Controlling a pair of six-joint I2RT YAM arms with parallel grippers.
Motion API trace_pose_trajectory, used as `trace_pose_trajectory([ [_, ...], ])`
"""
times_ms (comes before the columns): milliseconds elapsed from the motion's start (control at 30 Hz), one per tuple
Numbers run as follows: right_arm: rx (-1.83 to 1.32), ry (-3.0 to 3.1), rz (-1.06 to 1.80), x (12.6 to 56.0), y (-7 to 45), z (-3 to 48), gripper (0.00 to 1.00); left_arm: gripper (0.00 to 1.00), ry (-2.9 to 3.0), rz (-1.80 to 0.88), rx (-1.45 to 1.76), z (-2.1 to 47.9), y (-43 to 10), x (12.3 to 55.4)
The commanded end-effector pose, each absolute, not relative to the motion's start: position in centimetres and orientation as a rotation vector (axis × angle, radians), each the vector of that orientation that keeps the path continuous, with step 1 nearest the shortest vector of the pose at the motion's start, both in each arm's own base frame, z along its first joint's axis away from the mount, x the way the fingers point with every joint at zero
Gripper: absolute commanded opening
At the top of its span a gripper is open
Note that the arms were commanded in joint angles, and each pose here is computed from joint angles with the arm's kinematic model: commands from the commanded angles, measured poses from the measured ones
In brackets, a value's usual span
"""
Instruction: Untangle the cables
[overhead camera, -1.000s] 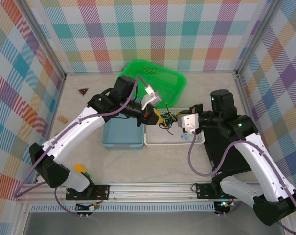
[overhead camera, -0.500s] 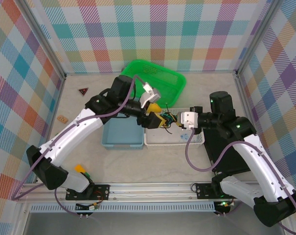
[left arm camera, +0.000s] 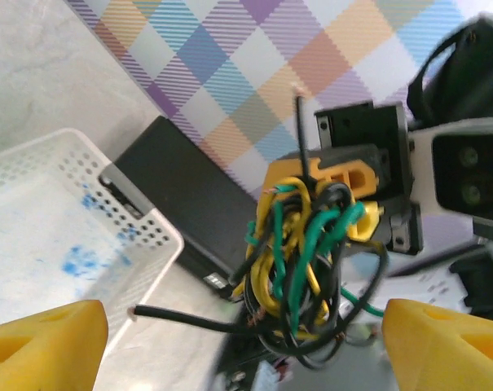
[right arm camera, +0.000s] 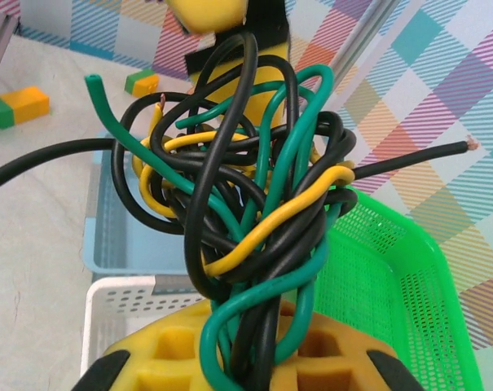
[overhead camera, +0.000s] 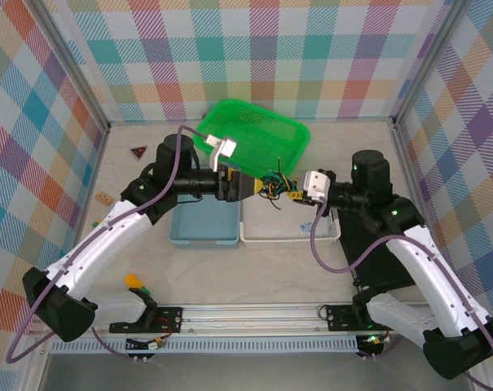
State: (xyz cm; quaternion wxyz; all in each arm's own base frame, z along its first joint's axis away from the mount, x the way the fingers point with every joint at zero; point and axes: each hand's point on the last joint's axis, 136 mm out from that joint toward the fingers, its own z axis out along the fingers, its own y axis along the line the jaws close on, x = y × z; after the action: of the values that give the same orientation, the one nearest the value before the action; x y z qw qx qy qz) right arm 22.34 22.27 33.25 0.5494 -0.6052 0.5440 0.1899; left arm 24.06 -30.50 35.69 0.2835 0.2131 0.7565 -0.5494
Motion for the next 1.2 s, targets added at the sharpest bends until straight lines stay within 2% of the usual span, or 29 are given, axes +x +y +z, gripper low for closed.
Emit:
trace_pose_trajectory([
  [0, -1.385, 1.236, 0.511, 22.1, 23.0, 35.0, 0.00, 0.86, 1.938, -1.668, 0.423, 38.8, -31.2, 24.6],
  [267, -1.350, 1.242, 0.544, 22.4, 23.3, 35.5, 0.00, 0.84, 1.892, -1.771, 0.422, 39.8, -32.3, 23.9],
  [533, -1.316, 1.260, 0.586, 22.6, 23.6, 36.1, 0.00, 0.65, 1.909, -1.781, 0.478, 38.8, -34.2, 23.3],
  [633, -1.313, 1.282, 0.598, 22.5, 23.6, 35.8, 0.00, 0.52, 1.906, -1.776, 0.493, 38.7, -34.4, 23.3],
  [833, -1.250, 1.420, 0.683, 22.6, 23.5, 35.5, 0.00, 0.10, 1.879, -1.677, 0.563, 39.1, -33.9, 23.0],
  [900, -1.228, 1.473, 0.756, 22.2, 23.7, 35.4, 0.00, 0.00, 1.862, -1.613, 0.600, 39.3, -33.4, 22.9],
  [1167, -1.058, 1.722, 1.212, 20.9, 24.7, 36.5, 0.00, 0.00, 1.921, -1.161, 0.809, 36.7, -30.9, 23.6],
])
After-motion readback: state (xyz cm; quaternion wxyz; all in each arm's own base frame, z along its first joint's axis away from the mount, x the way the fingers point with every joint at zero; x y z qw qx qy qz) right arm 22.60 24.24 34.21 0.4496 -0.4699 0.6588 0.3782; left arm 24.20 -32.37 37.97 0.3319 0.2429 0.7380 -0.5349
